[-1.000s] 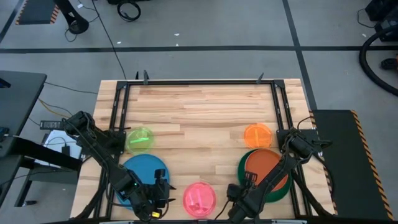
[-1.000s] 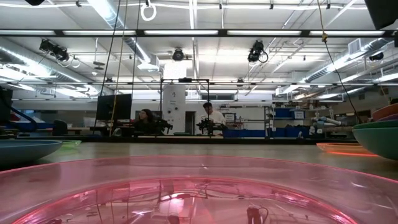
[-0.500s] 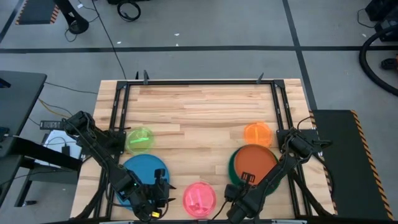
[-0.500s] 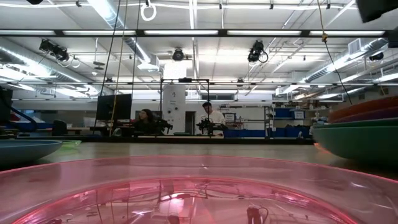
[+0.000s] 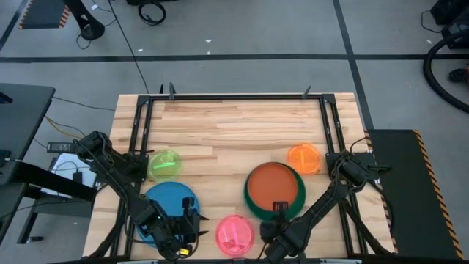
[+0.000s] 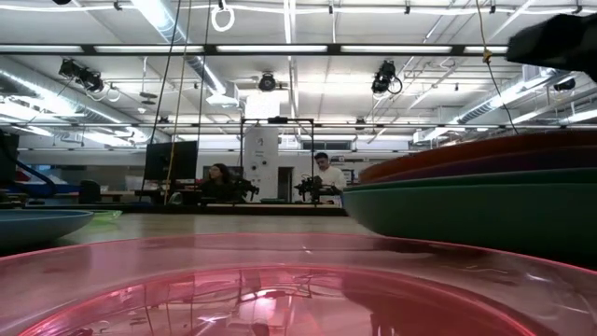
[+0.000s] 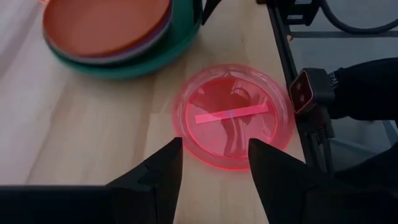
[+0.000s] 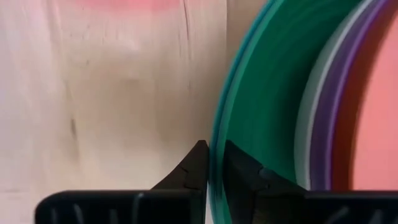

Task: Stack plastic plates
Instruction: Put the stack of plates on top of the blue plate

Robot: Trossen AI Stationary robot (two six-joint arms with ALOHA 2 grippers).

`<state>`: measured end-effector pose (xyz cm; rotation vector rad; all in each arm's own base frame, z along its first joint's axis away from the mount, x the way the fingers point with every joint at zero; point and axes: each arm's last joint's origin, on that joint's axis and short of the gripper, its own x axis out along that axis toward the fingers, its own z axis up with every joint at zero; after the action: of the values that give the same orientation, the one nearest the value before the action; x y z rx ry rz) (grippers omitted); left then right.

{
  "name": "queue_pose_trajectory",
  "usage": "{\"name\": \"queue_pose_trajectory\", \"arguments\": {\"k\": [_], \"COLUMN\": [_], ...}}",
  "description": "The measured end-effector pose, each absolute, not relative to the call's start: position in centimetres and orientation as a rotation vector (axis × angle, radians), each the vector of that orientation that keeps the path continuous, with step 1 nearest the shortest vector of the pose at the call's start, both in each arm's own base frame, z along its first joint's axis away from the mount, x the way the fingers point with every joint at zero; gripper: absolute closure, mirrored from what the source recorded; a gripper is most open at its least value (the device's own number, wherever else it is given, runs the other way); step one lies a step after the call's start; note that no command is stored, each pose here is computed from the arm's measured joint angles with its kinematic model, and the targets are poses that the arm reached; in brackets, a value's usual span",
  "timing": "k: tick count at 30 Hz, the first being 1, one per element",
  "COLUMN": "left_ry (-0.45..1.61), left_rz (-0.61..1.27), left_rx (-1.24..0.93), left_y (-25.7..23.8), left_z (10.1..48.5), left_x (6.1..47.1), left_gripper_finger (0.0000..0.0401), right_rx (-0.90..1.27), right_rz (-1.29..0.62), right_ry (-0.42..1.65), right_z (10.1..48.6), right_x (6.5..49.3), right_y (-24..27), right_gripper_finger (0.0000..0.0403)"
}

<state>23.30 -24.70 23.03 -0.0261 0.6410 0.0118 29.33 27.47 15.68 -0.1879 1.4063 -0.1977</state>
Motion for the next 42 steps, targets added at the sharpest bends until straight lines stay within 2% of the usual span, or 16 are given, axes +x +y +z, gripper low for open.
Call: {"name": "queue_pose_trajectory", "arguments": {"k": [5, 16, 23, 28, 33, 39, 42], "left_ry": [0.625, 0.611, 0.623, 0.637, 0.637, 0.563, 0.531], "left_rz": [0.033, 0.087, 0.143, 0.198, 0.249, 0.362, 0.36], "left_rx": [-0.018, 0.026, 0.056, 0.097, 0.115, 0.12, 0.02], "left_y": [-24.6, -23.5, -22.0, -20.7, -19.8, -17.9, -15.8], "left_z": [23.1, 23.0, 22.5, 21.8, 20.8, 21.1, 21.3], "left_x": [23.3, 24.5, 26.1, 27.4, 28.9, 30.6, 32.8], "left_gripper_finger": [0.0213, 0.0213, 0.0213, 0.0213, 0.0213, 0.0213, 0.0213], "right_rx": [-0.342, -0.478, -0.444, -0.417, -0.481, -0.256, -0.16], "right_rz": [-0.1, -0.039, -0.024, -0.049, -0.261, -0.403, -0.42], "right_ry": [1.374, 1.247, 1.273, 1.254, 1.037, 0.719, 0.577], "right_z": [15.7, 15.8, 16.4, 19.4, 21.6, 18.3, 15.5], "right_x": [30.2, 35.6, 36.7, 34.5, 29.3, 23.2, 21.9], "right_y": [27.0, 22.4, 20.4, 21.3, 21.7, 19.0, 17.2], "right_gripper_finger": [0.0361, 0.036, 0.0317, 0.027, 0.0249, 0.0254, 0.0256]}}
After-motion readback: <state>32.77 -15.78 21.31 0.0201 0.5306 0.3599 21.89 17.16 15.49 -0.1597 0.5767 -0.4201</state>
